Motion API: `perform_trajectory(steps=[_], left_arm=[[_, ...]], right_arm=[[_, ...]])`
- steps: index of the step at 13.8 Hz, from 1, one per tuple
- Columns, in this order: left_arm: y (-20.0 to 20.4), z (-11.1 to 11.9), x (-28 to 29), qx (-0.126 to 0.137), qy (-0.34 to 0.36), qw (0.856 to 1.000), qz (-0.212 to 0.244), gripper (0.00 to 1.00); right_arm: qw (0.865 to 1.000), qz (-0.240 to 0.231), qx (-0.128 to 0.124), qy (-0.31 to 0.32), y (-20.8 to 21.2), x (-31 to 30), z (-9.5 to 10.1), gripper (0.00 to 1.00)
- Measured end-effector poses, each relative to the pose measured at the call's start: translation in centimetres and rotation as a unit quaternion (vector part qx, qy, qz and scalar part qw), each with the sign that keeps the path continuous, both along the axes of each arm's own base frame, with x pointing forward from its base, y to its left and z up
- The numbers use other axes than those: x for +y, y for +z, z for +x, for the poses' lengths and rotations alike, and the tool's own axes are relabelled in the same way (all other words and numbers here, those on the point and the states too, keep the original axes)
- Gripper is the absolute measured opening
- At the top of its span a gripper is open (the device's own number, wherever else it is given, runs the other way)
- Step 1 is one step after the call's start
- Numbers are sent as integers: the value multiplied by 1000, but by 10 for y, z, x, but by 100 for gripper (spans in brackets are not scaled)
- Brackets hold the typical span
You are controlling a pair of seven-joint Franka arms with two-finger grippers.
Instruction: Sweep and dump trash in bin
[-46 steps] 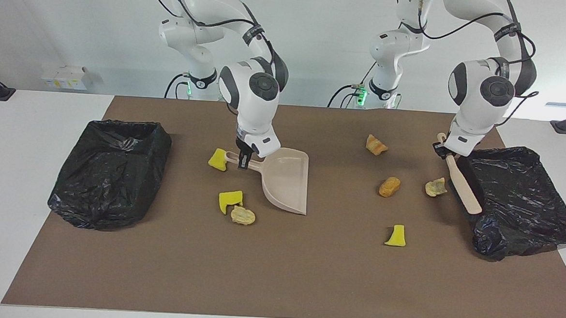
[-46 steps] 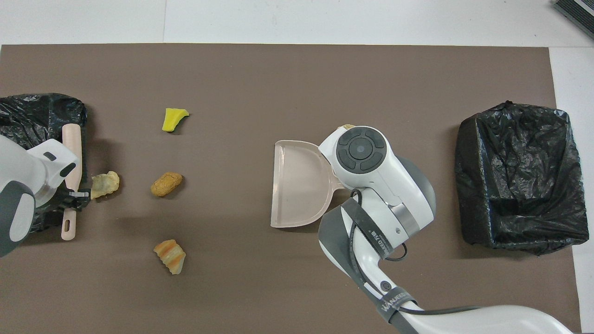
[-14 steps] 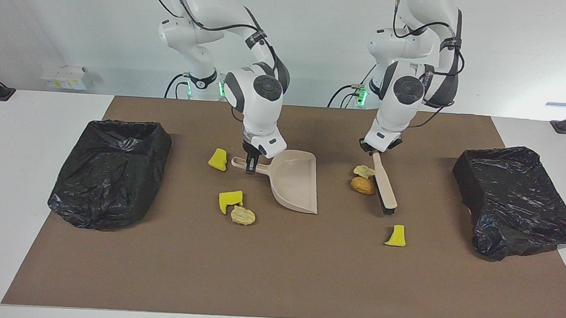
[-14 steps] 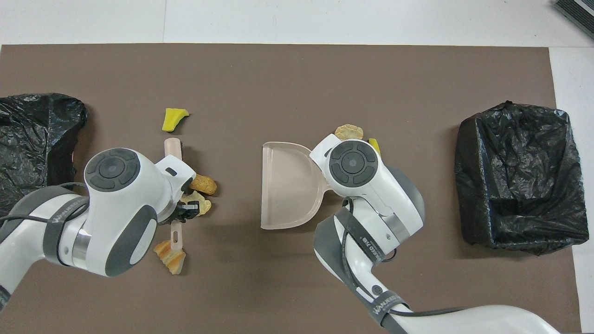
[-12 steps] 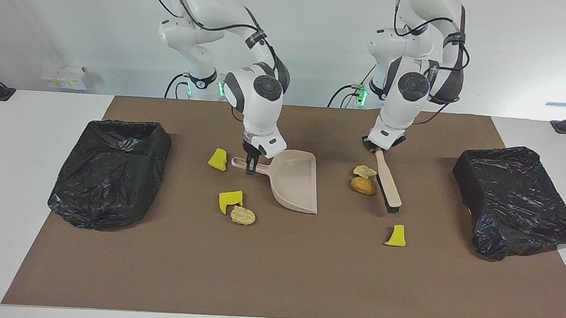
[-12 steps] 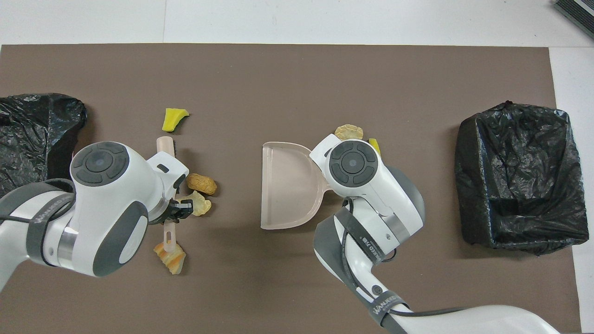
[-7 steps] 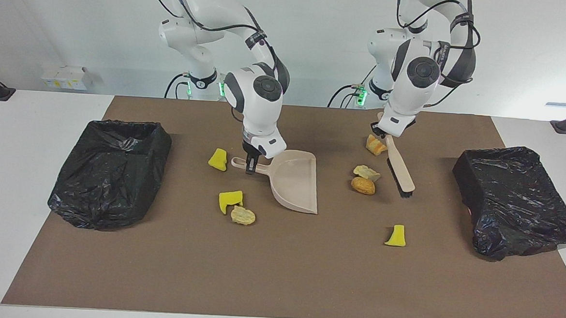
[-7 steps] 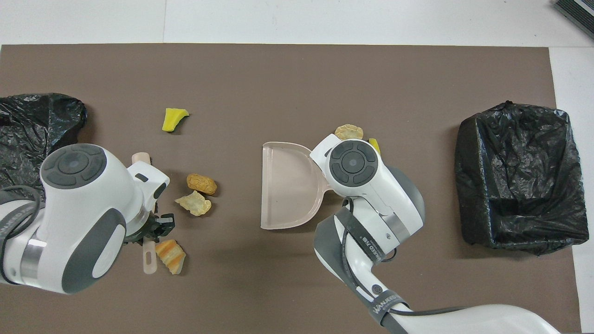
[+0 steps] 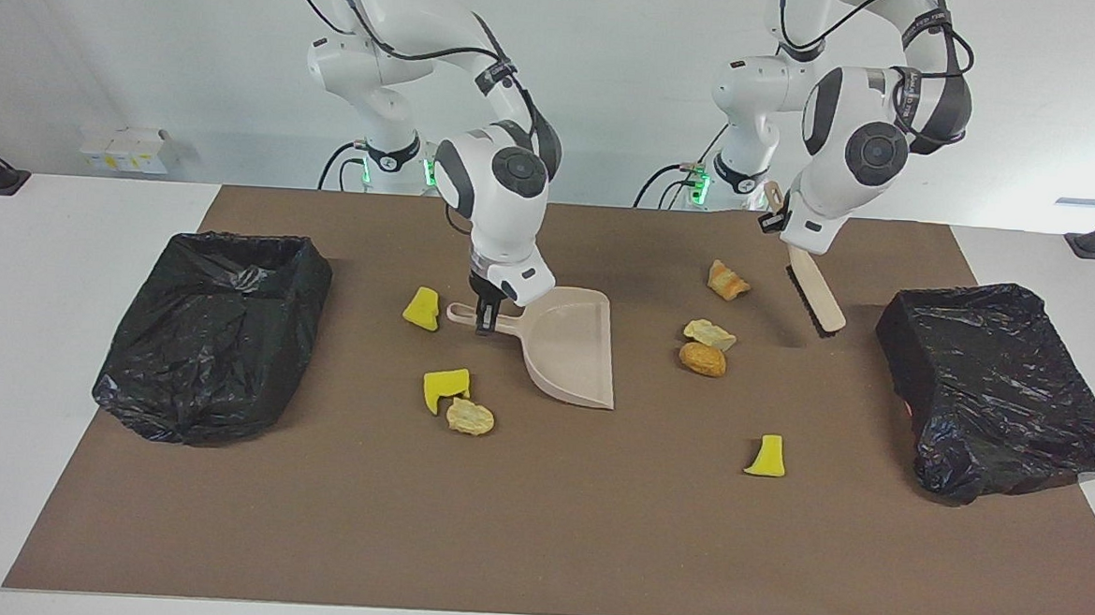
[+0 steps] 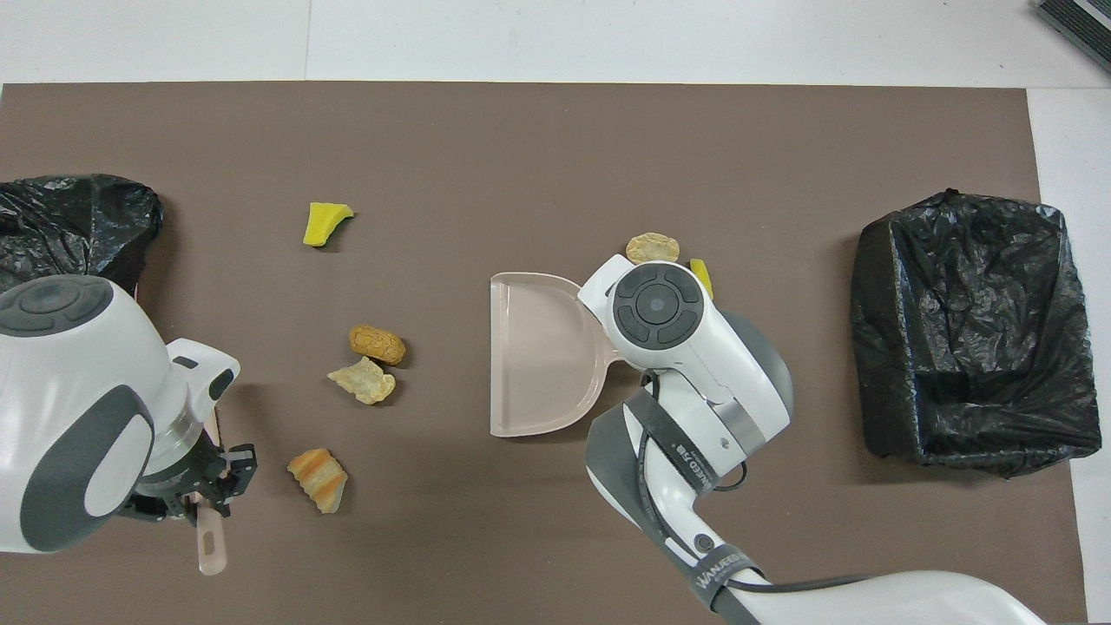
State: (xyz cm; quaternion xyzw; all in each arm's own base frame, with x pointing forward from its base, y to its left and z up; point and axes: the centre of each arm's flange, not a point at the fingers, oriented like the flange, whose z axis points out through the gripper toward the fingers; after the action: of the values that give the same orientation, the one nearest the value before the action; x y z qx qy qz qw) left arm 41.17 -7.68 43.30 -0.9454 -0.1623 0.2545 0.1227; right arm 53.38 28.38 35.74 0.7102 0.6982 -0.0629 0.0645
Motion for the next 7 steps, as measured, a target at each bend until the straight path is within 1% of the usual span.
perform_trajectory(steps=[3,7], left_arm=[[-9,-31,-3,9,31,999,9,26],[-14,-66,-25,7,63,998,20,26]], right_arm=[[1000,0,1,5,0,1,0,32],[999,-1,8,47,0,3,-2,32]])
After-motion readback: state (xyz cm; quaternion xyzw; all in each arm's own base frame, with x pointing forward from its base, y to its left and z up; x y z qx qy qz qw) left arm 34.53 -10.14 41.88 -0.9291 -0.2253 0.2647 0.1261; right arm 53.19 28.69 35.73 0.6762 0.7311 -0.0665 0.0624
